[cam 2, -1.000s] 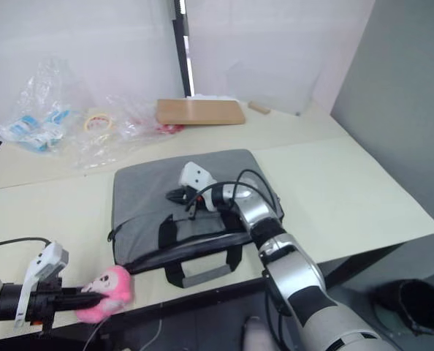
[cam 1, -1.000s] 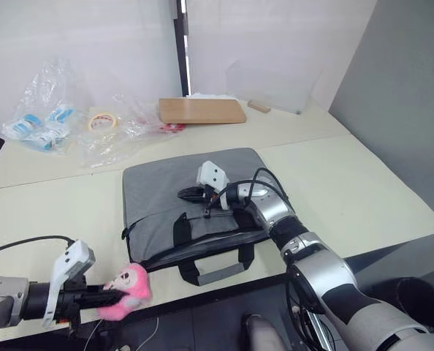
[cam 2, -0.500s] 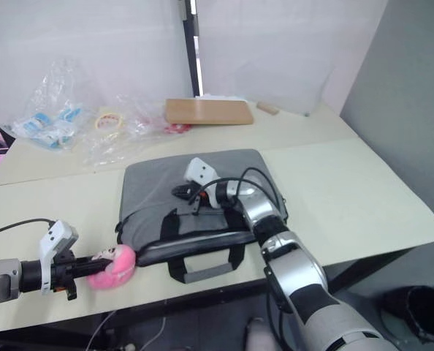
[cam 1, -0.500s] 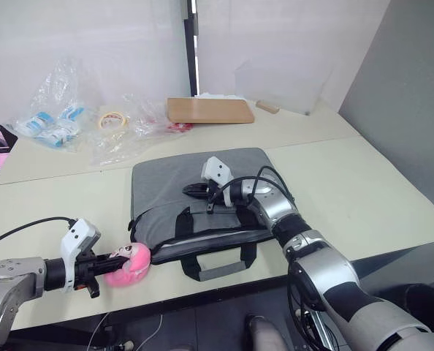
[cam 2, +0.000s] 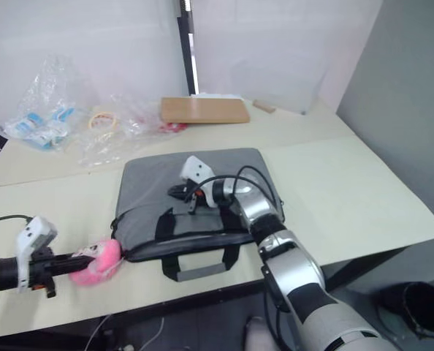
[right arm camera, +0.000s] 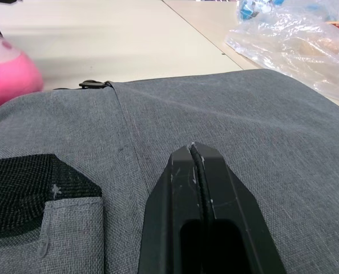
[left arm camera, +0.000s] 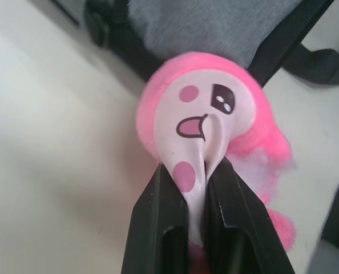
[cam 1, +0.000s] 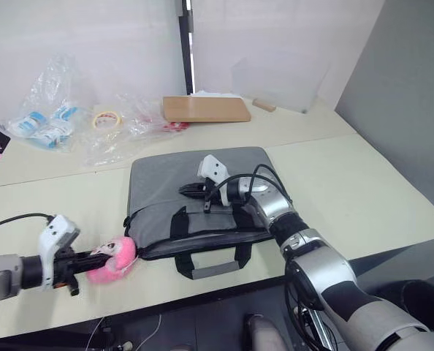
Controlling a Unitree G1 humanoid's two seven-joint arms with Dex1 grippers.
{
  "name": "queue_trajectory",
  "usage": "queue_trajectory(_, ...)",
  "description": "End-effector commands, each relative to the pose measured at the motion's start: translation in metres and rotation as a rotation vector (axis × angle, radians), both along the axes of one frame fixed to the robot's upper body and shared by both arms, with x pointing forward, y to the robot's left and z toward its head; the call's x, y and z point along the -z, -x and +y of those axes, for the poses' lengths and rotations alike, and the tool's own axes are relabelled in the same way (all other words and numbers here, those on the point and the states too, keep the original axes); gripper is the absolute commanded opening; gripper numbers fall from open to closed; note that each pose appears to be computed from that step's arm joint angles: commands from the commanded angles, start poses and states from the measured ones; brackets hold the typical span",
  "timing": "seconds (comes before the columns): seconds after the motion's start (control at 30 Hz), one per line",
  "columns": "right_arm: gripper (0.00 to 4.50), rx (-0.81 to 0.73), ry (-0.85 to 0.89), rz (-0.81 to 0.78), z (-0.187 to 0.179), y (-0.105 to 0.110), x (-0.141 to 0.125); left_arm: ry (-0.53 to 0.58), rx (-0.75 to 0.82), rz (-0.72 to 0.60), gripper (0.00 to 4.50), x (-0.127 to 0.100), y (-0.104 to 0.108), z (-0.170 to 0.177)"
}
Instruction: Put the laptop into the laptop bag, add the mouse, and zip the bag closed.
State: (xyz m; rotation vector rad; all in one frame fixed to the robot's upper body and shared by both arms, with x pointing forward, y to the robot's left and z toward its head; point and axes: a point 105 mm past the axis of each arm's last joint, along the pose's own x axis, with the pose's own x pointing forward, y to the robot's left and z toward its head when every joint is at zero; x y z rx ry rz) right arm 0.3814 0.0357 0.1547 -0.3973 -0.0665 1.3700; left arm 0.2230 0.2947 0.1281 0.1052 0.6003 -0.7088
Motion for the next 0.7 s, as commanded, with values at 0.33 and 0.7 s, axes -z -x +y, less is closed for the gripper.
queue_trajectory(0.33, 0.00, -0.020, 0.018, 0.011, 0.009, 0.004, 0.009, 0.040, 0.009, 0.131, 4.25, -0.006, 0.039, -0.002)
queue_trajectory(0.7, 0.00, -0.017, 0.002, 0.013, 0.012, 0.003, 0.008, 0.033, 0.165, 0.402, 4.47, -0.033, 0.087, -0.001)
